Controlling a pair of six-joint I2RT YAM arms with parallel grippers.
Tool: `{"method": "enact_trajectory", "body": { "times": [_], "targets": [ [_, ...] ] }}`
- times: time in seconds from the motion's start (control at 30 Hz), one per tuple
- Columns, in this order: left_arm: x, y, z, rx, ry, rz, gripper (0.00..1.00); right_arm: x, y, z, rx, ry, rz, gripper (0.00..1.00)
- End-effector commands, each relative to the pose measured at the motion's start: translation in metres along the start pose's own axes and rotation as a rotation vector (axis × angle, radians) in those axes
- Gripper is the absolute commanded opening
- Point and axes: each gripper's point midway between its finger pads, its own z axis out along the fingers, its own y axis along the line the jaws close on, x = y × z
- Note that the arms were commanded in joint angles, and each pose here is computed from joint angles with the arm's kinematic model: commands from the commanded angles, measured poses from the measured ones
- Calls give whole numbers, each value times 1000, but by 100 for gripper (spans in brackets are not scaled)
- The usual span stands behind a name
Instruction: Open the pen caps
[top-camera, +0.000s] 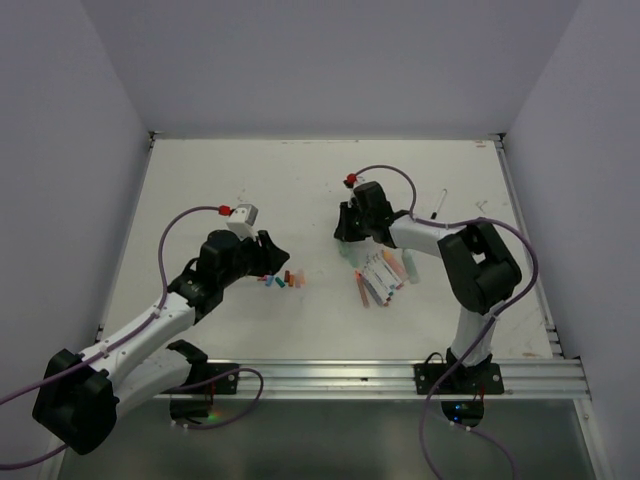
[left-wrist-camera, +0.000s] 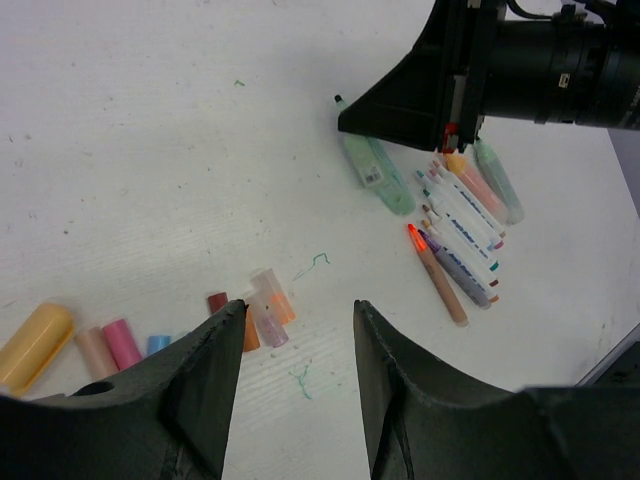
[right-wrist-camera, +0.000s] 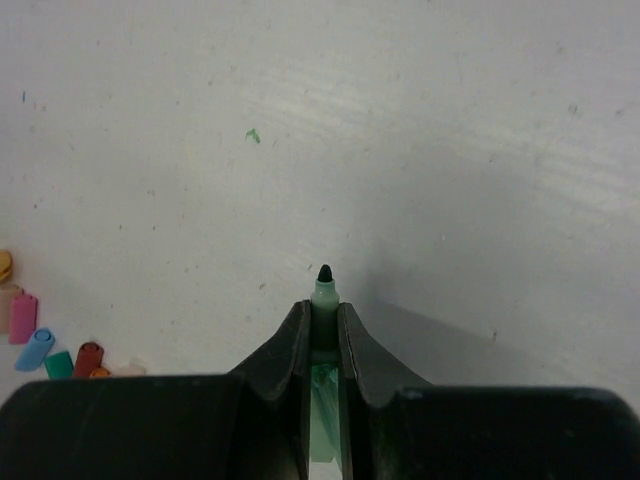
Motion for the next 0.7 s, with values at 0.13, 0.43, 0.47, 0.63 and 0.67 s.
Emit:
{"method": "enact_trajectory", "body": {
  "times": [0.13,0.43,0.47,0.63,0.67],
  "targets": [
    [-21,-7,-3,12,-62,47,51,-61,-21,12,-31,-109,-46,31],
    [-24,-5,-2,2,-69,51,51,-112,-72,-33,231,-189,-50,59],
    [-24,-6,-2,5,-69,49,51,-113,-83,-39,286,-194,-36,59],
    [-22,-6,1,9,-58,49,51,-107,-156,-78,567,-189,113,59],
    [-22,-7,1,14,-59,49,51,-107,-164,-85,595,-193,131,59]
  ]
}}
